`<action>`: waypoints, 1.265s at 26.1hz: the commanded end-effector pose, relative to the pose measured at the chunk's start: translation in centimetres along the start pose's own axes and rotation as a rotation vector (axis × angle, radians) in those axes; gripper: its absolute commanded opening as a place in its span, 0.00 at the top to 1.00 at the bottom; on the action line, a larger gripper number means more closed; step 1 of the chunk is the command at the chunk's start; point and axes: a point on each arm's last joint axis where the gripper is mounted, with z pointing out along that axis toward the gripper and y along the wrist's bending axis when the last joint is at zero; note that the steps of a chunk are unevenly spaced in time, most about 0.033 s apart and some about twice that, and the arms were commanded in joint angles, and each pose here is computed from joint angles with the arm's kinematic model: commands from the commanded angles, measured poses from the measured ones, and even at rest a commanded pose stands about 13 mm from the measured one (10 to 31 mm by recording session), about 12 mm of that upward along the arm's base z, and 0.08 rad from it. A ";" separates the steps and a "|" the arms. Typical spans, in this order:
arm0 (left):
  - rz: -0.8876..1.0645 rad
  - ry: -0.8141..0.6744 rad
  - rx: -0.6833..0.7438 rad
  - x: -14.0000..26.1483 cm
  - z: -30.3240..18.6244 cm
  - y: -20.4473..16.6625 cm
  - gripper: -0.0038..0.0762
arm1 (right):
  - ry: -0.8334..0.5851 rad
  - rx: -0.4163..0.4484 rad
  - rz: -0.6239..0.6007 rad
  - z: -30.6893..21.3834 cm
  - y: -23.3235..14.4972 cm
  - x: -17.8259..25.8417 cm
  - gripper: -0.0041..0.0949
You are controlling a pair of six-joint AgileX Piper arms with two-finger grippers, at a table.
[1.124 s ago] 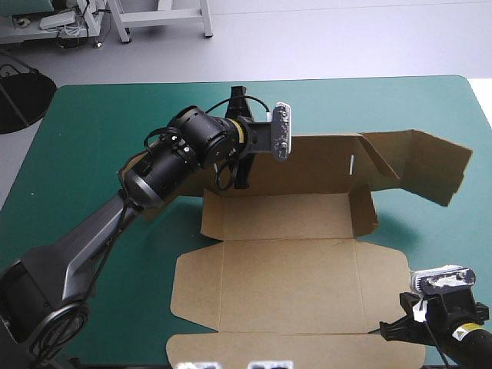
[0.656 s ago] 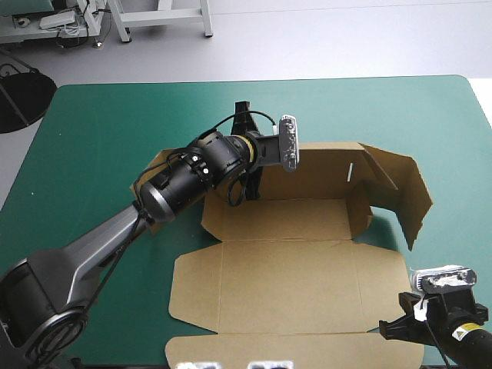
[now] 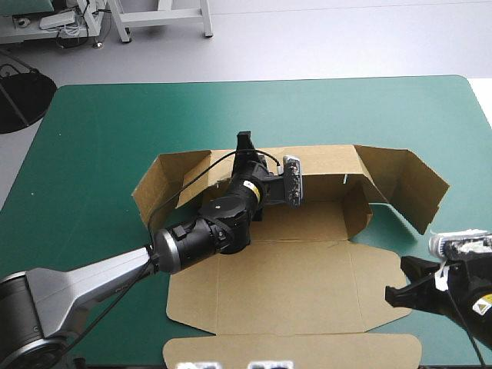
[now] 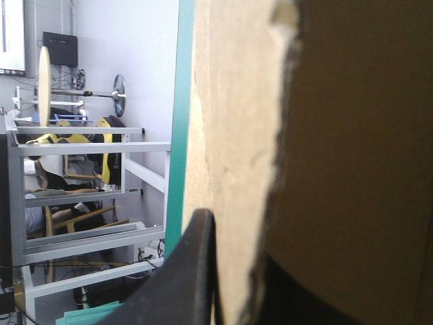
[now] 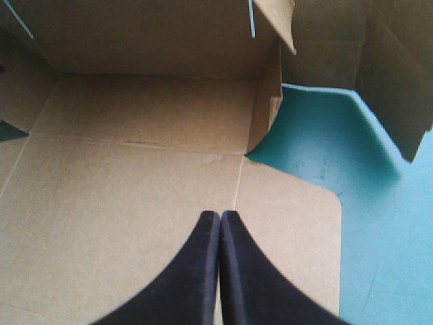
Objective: Fold the box
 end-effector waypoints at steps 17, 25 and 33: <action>-0.087 0.011 0.045 0.5 -0.3 -1.0 0.96 | -0.048 -0.060 -0.075 5.4 -3.4 -22.0 0.98; -0.112 0.016 0.065 0.6 -0.3 -1.2 0.96 | 0.036 -0.074 -0.044 12.0 -6.4 -25.1 0.97; -0.127 0.016 0.065 0.6 -0.3 -1.2 0.96 | 0.335 -0.105 0.008 21.5 -9.4 -22.0 0.98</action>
